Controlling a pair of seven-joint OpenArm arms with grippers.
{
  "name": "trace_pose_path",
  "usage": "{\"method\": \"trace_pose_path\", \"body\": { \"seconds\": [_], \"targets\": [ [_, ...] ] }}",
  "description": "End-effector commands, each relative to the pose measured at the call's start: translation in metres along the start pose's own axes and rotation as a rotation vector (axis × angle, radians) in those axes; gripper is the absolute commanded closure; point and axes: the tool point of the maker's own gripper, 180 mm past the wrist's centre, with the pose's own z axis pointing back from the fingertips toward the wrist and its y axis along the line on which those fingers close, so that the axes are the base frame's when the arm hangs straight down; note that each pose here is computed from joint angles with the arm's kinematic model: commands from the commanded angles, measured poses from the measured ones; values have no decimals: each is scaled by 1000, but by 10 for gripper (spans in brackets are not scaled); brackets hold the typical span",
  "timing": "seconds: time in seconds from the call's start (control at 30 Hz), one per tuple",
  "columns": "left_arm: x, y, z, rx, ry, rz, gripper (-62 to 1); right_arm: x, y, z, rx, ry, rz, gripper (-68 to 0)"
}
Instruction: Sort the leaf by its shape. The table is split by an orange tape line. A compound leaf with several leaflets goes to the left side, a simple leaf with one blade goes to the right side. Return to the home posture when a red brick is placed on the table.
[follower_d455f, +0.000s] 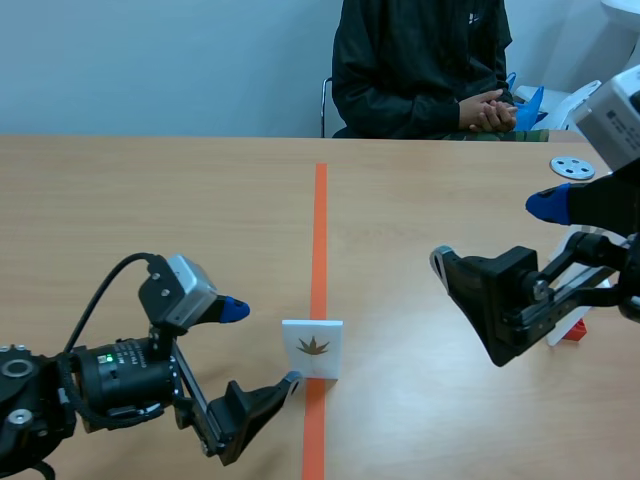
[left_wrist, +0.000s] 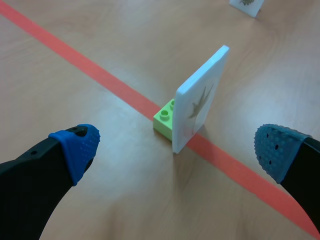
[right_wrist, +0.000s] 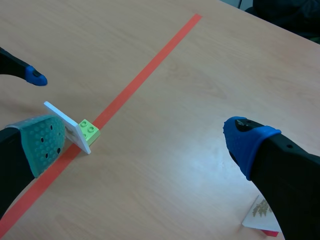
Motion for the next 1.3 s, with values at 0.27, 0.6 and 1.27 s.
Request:
{"method": "trace_pose_path", "body": {
  "seconds": [0.27,0.6,1.27],
  "targets": [
    [5,-15,-36,-52,-47,-31,-623,8,-17,4,-47,-24,15,-679],
    [7,-23,-56,-68,-69,-37,-623,8,-19,5,-52,-24,17,-679],
    [6,-16,-55,-33,-67,-52,-72,8,-18,5,-52,-22,16,-679]
  ]
}}
